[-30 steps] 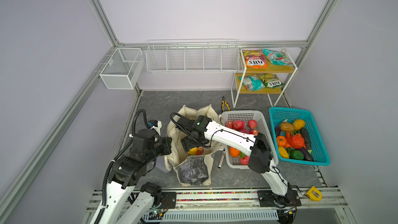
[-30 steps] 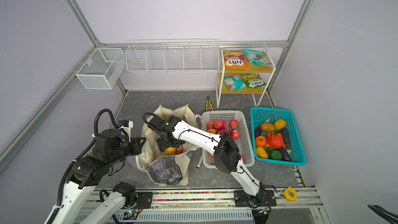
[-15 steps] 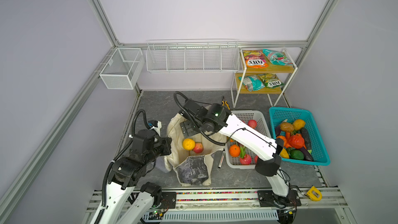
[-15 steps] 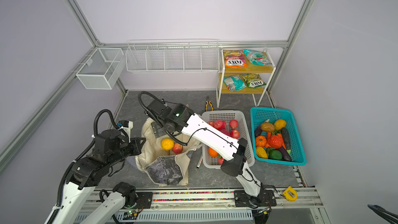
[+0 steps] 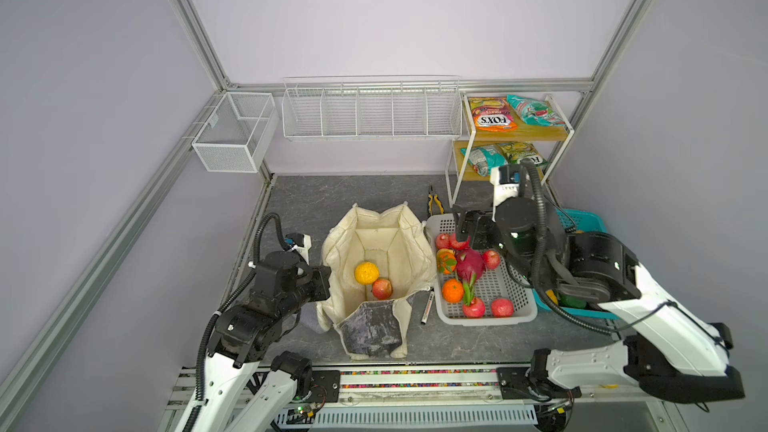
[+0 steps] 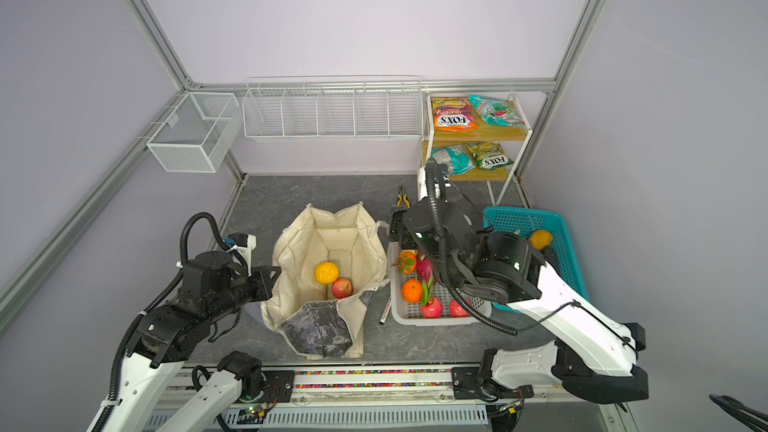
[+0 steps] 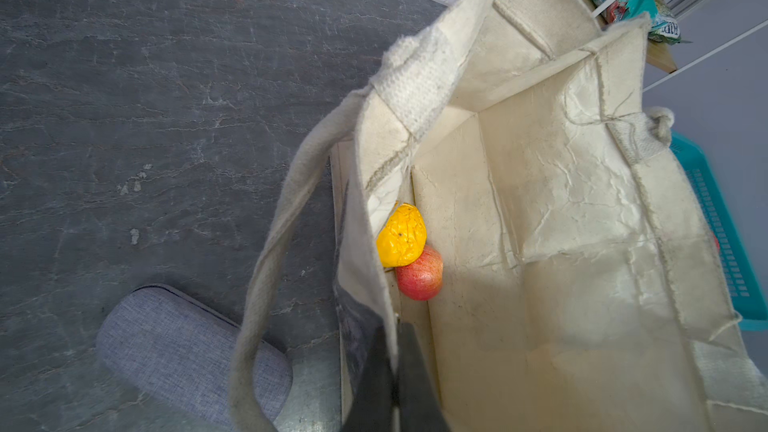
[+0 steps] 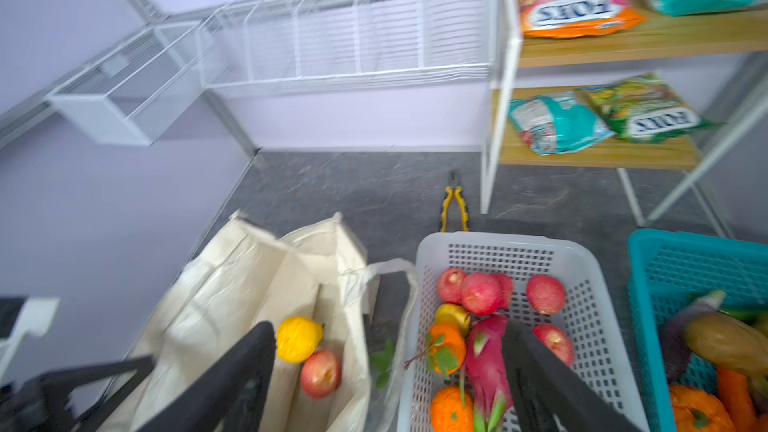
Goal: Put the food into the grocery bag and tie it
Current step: 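Move the right gripper back over the white fruit basket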
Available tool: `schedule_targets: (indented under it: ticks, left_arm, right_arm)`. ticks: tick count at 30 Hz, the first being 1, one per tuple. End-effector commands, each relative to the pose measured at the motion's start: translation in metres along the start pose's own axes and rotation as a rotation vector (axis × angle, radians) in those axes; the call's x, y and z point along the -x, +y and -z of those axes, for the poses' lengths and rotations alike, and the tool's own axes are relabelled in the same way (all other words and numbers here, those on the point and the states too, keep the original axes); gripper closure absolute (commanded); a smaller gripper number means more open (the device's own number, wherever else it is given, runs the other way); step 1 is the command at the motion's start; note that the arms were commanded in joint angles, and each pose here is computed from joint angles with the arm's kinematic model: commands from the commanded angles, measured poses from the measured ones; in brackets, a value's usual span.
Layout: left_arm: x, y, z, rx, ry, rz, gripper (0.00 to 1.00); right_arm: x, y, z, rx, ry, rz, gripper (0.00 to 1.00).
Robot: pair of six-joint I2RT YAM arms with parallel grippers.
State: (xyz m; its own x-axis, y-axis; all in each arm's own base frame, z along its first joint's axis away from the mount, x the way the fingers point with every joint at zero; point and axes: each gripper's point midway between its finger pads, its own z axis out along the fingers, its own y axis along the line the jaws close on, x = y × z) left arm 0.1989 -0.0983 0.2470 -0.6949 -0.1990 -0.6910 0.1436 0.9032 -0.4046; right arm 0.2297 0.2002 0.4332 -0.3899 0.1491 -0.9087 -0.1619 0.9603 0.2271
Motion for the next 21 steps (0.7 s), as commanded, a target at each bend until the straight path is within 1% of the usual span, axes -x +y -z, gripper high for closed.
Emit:
schedule_targets:
  ticks: [1, 4, 7, 9, 14, 16, 17, 21]
  left_arm:
    - [-0.01, 0.004, -0.004, 0.013, 0.038, -0.017, 1.0]
    - [-0.01, 0.003, -0.006, 0.011, 0.046, -0.019, 1.0]
    - [-0.01, 0.004, -0.006, 0.013, 0.042, -0.02, 1.0]
    - [-0.01, 0.004, -0.005, 0.011, 0.038, -0.018, 1.0]
    - [-0.011, 0.003, -0.005, 0.006, 0.038, -0.023, 1.0]
    - [-0.011, 0.003, -0.006, 0.004, 0.041, -0.023, 1.0]
    - [-0.012, 0.003, -0.006, 0.003, 0.041, -0.023, 1.0]
    - [-0.011, 0.003, -0.004, -0.001, 0.029, -0.024, 1.0]
  right_arm:
    - [0.004, -0.037, -0.005, -0.171, -0.118, -0.161, 0.12]
    - [-0.024, -0.065, -0.011, -0.271, -0.028, -0.253, 0.12]
    - [-0.053, -0.08, -0.021, -0.32, 0.074, -0.377, 0.12]
    - [-0.08, -0.084, -0.03, -0.338, 0.158, -0.485, 0.12]
    - [-0.132, -0.08, -0.052, -0.338, 0.352, -0.708, 0.12]
    - [-0.148, -0.077, -0.058, -0.344, 0.411, -0.777, 0.11]
    - [-0.157, -0.075, -0.062, -0.354, 0.439, -0.839, 0.1]
    - [-0.191, -0.073, -0.072, -0.402, 0.552, -0.985, 0.07]
